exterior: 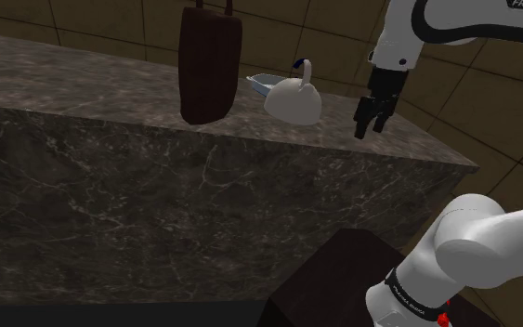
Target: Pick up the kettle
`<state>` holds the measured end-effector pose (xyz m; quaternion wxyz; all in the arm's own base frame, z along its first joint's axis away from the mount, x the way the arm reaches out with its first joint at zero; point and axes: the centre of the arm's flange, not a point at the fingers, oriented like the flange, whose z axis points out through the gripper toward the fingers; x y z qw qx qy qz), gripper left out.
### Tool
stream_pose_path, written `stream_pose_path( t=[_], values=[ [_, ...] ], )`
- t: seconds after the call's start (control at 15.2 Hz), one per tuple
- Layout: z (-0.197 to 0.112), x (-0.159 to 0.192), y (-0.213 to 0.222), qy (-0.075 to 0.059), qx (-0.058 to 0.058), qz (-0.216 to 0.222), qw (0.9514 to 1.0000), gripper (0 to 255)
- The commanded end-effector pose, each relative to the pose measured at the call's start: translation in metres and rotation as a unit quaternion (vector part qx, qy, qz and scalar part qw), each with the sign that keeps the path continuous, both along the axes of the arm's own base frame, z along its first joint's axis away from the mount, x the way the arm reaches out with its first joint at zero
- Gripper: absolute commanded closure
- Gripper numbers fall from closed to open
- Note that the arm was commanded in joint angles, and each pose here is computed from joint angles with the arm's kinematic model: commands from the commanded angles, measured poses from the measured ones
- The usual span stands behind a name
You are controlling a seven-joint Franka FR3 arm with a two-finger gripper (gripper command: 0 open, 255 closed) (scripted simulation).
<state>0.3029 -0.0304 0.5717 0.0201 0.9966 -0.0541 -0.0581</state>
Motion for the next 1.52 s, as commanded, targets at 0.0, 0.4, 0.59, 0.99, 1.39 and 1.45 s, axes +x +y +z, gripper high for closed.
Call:
stream_pose_path(
  t=[0.0, 0.4, 0.59, 0.99, 1.39, 1.45],
  values=[
    [0.000, 0.000, 0.000, 0.000, 0.000, 0.000, 1.0000, 0],
    [0.035, 0.074, 0.004, 0.013, 0.014, -0.088, 0.9959, 0],
    [0.051, 0.112, 0.000, 0.020, 0.021, -0.132, 0.9909, 0],
    [0.083, 0.185, -0.017, 0.033, 0.035, -0.218, 0.9747, 0],
    [0.109, 0.248, -0.044, 0.045, 0.047, -0.294, 0.9535, 0],
    [0.104, 0.248, -0.044, 0.045, 0.047, -0.294, 0.9535, 0]
  ],
)
